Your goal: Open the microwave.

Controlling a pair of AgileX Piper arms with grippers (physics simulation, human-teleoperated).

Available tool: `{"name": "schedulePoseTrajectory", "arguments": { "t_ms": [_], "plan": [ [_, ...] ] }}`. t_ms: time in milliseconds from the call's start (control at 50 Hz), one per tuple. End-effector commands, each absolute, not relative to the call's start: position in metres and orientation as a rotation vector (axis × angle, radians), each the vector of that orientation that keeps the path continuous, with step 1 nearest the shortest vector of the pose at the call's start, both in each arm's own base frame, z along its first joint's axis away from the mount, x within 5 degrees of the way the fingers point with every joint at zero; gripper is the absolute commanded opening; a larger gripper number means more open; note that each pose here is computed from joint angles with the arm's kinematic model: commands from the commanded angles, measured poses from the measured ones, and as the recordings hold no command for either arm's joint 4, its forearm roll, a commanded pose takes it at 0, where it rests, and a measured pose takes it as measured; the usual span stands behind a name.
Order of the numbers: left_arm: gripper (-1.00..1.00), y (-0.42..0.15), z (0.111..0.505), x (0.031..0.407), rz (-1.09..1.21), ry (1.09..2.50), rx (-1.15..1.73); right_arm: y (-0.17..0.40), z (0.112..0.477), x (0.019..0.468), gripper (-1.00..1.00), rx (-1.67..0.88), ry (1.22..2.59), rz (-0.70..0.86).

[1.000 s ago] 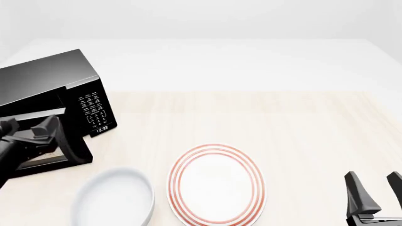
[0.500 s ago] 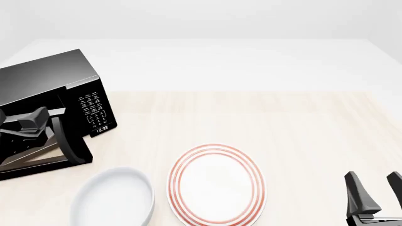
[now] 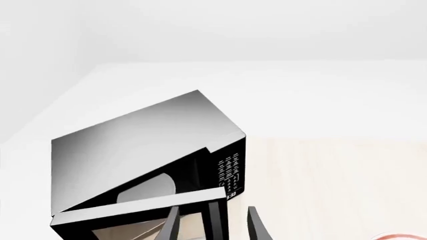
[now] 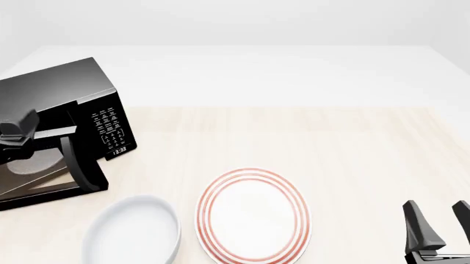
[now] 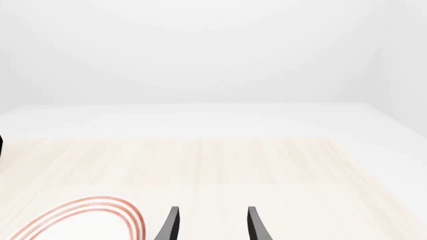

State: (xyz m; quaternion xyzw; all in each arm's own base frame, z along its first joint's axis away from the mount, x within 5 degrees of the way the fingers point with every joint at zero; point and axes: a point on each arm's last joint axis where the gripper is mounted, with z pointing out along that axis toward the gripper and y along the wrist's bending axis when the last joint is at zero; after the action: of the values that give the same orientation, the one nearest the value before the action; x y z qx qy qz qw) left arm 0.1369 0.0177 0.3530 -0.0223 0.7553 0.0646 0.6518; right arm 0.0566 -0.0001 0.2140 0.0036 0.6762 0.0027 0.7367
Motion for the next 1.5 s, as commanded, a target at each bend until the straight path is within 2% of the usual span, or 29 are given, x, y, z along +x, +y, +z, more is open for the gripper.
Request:
{"name": "schedulePoseTrajectory", "arguments": {
  "t_ms": [20, 700, 1000, 1500],
  "plan": [
    [1.00, 0.018, 0.363, 0.139, 0.142, 1.728, -0.050, 0.000, 0.214, 0.057, 1.00, 0.008, 1.485, 0.006],
    [1.00, 0.027, 0.378, 0.141, 0.177, 1.849, -0.114, 0.000, 0.214, 0.057, 1.00, 0.008, 1.485, 0.006],
    [1.00, 0.028, 0.401, 0.149, 0.182, 1.878, -0.106, 0.000, 0.214, 0.057, 1.00, 0.008, 1.485, 0.006],
    [1.00, 0.026, 0.425, 0.185, 0.137, 1.997, -0.067, 0.000, 0.214, 0.057, 1.00, 0.008, 1.485, 0.006]
  ]
}}
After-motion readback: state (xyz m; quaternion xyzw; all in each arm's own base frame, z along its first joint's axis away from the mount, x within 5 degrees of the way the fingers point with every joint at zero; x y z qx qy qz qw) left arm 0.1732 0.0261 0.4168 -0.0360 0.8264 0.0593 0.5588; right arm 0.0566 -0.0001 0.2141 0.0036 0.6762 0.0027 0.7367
